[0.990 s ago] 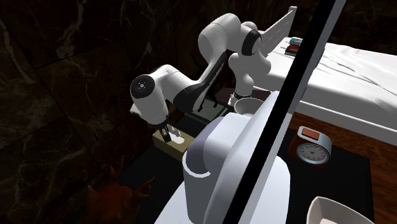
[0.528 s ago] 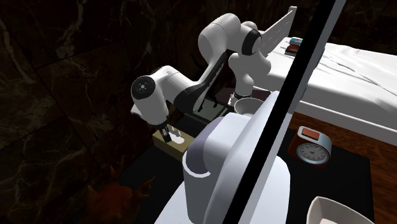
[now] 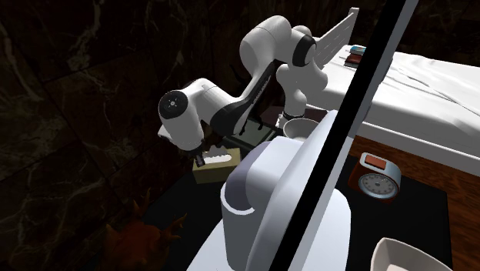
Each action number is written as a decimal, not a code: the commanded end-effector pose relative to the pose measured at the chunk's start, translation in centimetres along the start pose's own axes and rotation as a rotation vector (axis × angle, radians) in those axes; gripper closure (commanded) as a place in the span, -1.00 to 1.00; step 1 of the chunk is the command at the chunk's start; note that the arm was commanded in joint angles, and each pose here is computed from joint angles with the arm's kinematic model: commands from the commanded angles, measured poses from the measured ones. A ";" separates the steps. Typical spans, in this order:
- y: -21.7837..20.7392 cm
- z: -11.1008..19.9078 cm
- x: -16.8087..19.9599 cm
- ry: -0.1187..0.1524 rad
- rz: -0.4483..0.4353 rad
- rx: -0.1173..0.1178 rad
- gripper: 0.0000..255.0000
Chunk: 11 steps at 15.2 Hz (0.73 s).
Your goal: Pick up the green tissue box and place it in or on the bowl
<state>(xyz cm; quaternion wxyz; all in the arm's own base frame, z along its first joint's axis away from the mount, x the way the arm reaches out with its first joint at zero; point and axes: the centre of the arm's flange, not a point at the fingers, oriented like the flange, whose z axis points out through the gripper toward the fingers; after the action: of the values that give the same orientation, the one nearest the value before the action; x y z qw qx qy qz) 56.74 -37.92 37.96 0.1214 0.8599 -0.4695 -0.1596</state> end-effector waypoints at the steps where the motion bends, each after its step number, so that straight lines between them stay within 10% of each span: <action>1: 0.0 0.2 0.0 -0.003 0.000 -0.002 1.00; 11: 1.6 -4.0 -0.7 -0.003 0.000 -0.001 1.00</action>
<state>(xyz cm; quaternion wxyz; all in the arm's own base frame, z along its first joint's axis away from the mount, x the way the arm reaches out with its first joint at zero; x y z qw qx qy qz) 56.72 -37.85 41.77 0.1213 0.8595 -0.4697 -0.1611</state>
